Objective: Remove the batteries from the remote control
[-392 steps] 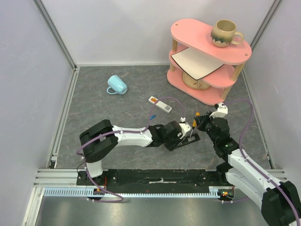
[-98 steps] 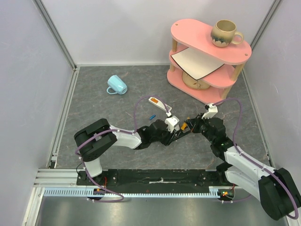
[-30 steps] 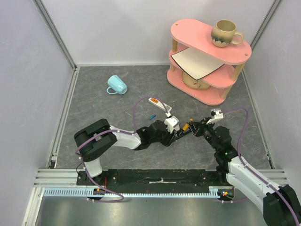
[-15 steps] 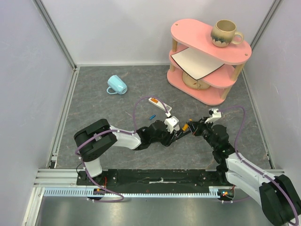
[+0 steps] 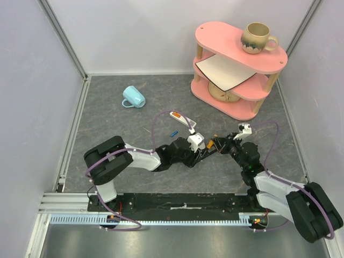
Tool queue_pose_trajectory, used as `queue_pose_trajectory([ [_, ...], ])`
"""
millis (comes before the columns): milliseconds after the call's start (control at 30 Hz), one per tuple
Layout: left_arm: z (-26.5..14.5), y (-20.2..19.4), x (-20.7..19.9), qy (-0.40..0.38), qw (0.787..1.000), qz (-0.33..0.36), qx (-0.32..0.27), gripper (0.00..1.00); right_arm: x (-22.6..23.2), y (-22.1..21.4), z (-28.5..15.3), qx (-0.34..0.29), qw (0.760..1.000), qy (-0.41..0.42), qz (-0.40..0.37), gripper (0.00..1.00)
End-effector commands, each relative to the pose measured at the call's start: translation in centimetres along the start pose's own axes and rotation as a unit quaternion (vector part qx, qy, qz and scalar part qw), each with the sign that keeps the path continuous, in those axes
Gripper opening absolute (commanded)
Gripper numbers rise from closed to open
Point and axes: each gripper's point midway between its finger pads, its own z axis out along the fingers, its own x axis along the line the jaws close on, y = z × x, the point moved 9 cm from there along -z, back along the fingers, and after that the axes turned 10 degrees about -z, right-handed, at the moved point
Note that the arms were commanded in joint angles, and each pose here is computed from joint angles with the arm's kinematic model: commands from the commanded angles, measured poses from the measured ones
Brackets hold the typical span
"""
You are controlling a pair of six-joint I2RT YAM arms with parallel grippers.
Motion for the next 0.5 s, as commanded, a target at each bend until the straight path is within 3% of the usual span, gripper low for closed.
queue_pose_trajectory([
  [0,-1.5,-5.4,1.3,0.029,0.992,-0.009,0.121,0.53,1.5,-1.0,-0.5,0.011,0.995,0.073,0.059,0.0],
  [300,-1.5,-5.7,1.3,0.029,0.992,-0.01,0.126,0.53,2.9,1.5,-0.8,-0.035,0.99,0.112,0.08,0.0],
  [467,-2.5,-4.9,1.2,0.032,0.994,-0.015,0.108,0.63,2.2,0.9,-0.9,-0.015,0.995,0.077,0.061,0.0],
])
